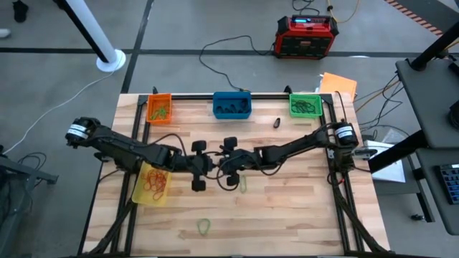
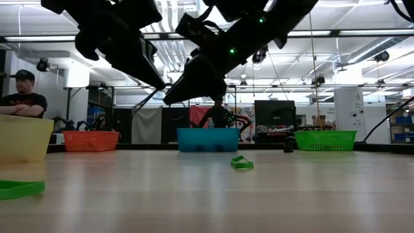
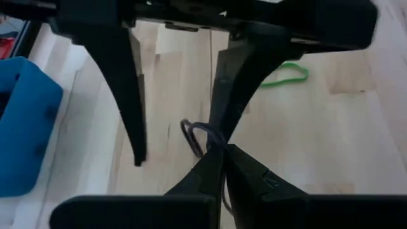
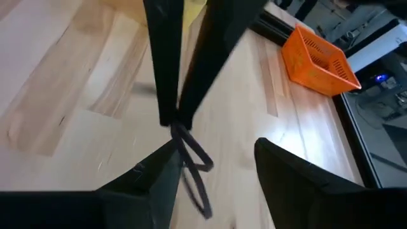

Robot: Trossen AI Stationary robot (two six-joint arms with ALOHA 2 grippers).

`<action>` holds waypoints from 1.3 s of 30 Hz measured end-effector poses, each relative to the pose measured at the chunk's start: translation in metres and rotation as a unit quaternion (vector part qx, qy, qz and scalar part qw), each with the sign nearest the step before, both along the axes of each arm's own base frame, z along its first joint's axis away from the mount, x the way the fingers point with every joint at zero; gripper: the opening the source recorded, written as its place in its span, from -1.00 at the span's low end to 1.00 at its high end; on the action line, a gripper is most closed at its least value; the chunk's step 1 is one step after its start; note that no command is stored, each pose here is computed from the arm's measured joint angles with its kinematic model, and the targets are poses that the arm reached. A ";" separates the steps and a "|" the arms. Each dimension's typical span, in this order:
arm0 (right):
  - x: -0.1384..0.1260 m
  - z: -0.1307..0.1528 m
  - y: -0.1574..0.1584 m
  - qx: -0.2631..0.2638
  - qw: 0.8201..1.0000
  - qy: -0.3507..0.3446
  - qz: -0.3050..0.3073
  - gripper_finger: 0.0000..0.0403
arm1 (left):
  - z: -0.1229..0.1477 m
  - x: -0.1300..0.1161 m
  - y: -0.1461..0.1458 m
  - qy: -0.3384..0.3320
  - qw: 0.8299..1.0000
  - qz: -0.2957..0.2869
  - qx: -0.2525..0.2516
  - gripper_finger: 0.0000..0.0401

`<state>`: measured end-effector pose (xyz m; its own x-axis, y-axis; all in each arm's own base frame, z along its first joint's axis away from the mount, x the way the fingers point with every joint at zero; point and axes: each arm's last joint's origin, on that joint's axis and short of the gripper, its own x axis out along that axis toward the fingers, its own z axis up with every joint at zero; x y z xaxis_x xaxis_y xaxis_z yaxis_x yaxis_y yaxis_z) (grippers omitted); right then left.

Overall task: Sort rubber bands into baskets
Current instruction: Put the violet rubber band into the green bin

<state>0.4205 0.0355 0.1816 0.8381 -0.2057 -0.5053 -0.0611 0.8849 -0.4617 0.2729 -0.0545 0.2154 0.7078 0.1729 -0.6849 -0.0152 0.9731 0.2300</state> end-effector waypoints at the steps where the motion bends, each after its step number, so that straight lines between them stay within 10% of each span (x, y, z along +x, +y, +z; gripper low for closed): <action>1: 0.000 0.001 0.000 -0.001 1.000 -0.001 0.001 -0.07 | 0.000 0.000 0.000 0.000 1.000 -0.001 0.002 -1.00; 8: -0.001 0.003 0.000 -0.019 1.000 0.005 0.011 -0.86 | 0.002 0.000 0.005 -0.014 0.998 0.050 0.045 -0.98; 24: -0.022 0.018 -0.041 -0.042 0.988 0.116 -0.096 -0.96 | 0.003 0.000 0.013 -0.003 0.992 0.063 0.111 -0.41; 33: -0.090 0.075 -0.134 -0.066 0.897 0.244 -0.362 -0.96 | 0.002 -0.001 0.017 0.017 0.988 0.046 0.150 -0.22; 39: -0.157 0.090 -0.216 0.117 0.794 0.205 -0.561 -0.96 | 0.003 -0.001 0.022 0.032 0.981 0.037 0.190 -0.22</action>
<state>0.2635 -0.1808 0.2719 -0.0507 -0.5670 -0.8222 0.7232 0.5469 -0.4217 0.2718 -0.0322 0.2179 0.6407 0.4731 -0.6047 -0.0560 0.8143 0.5777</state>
